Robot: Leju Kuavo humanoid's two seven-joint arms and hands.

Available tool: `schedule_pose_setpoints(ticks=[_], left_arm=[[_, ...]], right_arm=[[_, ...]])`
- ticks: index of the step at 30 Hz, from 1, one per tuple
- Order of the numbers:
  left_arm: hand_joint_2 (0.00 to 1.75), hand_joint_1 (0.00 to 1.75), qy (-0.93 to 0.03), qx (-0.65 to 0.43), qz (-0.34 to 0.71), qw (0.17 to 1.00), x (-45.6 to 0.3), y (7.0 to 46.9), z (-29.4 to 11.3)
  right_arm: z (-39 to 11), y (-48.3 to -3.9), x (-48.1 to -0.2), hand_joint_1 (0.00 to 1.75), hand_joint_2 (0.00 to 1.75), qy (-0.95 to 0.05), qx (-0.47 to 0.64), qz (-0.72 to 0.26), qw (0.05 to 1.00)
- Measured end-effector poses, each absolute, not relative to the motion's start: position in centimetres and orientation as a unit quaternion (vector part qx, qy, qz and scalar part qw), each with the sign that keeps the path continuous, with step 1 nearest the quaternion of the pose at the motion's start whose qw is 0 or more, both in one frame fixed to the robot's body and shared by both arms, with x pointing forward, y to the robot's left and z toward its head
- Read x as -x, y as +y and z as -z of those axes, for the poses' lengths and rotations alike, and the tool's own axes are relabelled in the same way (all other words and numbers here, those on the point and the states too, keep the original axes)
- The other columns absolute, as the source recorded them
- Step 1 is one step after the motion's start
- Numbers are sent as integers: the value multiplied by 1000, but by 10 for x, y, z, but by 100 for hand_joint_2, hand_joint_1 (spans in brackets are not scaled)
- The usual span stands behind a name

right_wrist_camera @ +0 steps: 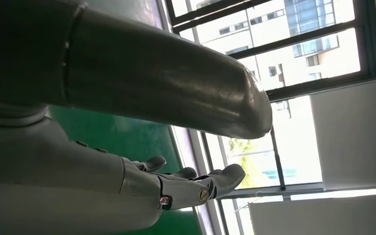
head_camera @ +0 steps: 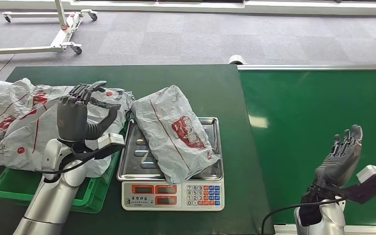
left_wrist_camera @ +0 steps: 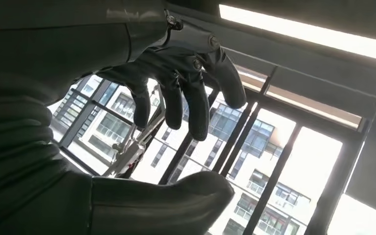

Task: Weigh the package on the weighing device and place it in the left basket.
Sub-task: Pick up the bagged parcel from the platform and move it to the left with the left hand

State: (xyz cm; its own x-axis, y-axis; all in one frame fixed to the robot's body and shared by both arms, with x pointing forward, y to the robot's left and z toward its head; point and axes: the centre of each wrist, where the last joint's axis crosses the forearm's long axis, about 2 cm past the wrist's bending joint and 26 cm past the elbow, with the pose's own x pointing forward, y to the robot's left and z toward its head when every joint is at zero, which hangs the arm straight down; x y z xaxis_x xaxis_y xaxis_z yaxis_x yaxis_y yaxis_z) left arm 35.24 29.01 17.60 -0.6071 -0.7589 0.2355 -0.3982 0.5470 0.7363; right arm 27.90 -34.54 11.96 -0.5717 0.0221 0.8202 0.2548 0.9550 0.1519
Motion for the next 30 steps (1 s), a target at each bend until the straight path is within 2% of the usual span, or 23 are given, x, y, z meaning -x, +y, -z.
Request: schedule_pose_setpoints(ticks=[9,18,21,22,25,30], left_arm=[[0,0,-750,-327,438,372,-393,254,-129],[0,0,-670,-290,527,435,-399,229,-104],[131,3,-652,-283,544,446,-399,224,-101],[175,46,-647,-281,549,448,-399,223,-100],[175,175,-641,-272,560,448,-399,221,-99],[175,175,-663,-243,557,437,-400,222,-100]], right_arm=[[-122,-333,-283,0,0,-876,73,128,459],[-127,-331,-289,0,0,-876,71,130,459],[-126,-331,-289,0,0,-874,70,133,463],[-125,-331,-289,0,0,-873,70,135,464],[-122,-331,-286,0,0,-870,70,138,469],[-117,-330,-282,0,0,-867,70,141,473]])
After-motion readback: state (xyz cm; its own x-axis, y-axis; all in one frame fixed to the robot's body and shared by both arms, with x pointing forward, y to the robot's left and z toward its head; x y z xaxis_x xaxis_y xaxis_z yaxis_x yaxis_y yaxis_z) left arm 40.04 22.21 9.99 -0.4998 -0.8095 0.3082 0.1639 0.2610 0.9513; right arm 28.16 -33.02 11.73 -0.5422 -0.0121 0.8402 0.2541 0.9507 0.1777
